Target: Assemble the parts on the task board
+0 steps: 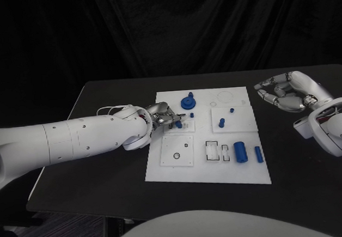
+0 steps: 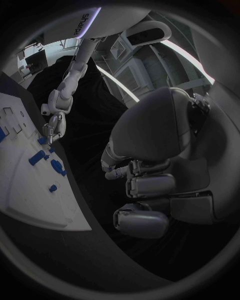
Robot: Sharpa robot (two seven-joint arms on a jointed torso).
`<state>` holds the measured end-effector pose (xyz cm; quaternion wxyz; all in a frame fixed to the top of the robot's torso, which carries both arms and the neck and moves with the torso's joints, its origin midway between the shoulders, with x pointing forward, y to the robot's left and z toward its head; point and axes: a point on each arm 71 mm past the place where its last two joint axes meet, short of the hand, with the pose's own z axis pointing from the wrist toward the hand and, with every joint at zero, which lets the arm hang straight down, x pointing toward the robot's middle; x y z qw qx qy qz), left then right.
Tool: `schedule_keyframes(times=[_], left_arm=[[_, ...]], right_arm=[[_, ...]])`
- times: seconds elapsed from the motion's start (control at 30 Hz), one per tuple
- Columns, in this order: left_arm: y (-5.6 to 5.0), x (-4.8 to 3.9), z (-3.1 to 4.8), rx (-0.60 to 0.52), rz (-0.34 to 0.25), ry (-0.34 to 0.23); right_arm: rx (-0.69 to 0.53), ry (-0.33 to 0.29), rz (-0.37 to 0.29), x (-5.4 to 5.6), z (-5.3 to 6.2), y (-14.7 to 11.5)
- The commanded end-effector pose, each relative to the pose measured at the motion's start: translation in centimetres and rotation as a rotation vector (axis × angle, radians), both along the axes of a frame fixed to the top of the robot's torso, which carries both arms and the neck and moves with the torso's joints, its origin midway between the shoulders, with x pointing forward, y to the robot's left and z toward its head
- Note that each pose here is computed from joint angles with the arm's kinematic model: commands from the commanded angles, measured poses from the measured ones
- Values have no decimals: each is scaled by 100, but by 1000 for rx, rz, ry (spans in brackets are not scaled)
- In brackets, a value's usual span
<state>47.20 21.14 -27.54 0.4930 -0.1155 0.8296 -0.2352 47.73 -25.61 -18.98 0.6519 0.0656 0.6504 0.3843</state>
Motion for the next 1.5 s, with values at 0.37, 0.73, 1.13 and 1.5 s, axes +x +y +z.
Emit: schedule_keyframes(times=[0.37, 0.73, 1.13, 1.5], left_arm=[[-39, -30, -10, -17, -49, 3], [-40, -37, -20, -13, -61, 18], [-41, -41, -33, -3, -59, 34], [-44, -37, -14, -15, -49, 10]], right_arm=[[-6, 11, -9, 0, -16, -7], [-6, 10, -9, 1, -16, -5], [-6, 12, -9, 4, -18, 2], [-6, 11, -11, 5, -18, -4]])
